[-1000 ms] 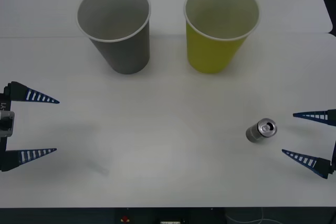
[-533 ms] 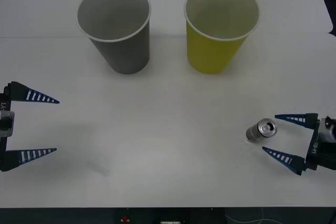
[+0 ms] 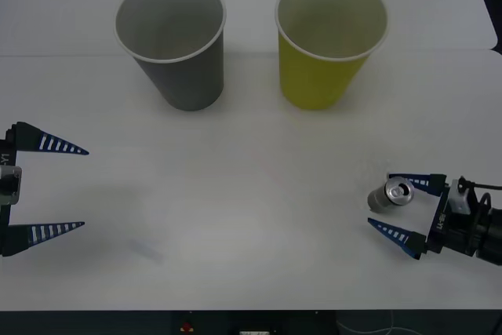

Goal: Put the can into the green bin and the plastic bottle into the gray bin

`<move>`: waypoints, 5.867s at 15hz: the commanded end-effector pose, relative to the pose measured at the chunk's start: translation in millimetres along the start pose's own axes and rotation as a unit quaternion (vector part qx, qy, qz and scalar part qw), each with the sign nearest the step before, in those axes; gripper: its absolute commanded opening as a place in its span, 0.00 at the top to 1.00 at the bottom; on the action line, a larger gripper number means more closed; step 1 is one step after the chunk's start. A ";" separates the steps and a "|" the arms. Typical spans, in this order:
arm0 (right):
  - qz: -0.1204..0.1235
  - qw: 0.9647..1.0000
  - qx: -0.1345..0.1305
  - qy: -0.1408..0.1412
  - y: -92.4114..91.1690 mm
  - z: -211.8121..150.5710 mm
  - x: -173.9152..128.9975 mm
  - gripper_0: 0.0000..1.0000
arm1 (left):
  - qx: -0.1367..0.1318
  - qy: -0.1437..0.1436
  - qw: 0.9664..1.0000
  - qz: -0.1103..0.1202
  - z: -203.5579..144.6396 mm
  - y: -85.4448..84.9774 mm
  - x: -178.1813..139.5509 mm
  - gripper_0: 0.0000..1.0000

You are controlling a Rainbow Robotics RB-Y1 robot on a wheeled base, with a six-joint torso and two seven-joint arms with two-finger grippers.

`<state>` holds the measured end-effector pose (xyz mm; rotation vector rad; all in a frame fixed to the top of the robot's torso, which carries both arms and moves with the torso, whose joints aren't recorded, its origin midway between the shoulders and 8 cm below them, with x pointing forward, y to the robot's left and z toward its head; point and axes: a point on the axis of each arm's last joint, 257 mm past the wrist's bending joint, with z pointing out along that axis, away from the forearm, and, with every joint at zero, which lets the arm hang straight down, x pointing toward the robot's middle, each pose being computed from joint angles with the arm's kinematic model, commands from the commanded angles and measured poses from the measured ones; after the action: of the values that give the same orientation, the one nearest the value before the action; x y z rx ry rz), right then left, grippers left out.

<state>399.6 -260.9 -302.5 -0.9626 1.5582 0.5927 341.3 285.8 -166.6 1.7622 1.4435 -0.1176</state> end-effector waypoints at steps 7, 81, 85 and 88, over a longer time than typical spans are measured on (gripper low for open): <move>-0.012 1.000 0.004 -0.009 2.0 8.9 -1.8 1.00 | 0.000 0.000 1.000 0.000 0.0 0.0 0.0 0.00; 0.103 0.963 0.071 0.241 -142.4 141.9 -333.3 0.00 | 0.000 0.000 1.000 0.000 0.0 0.0 0.0 0.00; 0.084 0.970 0.039 0.225 -138.4 123.9 -345.1 0.00 | 0.000 0.000 1.000 0.000 0.0 0.0 0.0 0.00; 0.072 0.974 0.014 0.216 -128.3 103.2 -345.9 0.00 | 0.000 0.000 1.000 0.000 0.0 0.0 0.0 0.00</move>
<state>573.4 -155.9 25.0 -0.9955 2.0393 0.4667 341.3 285.8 -166.6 1.7623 1.4435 -0.1176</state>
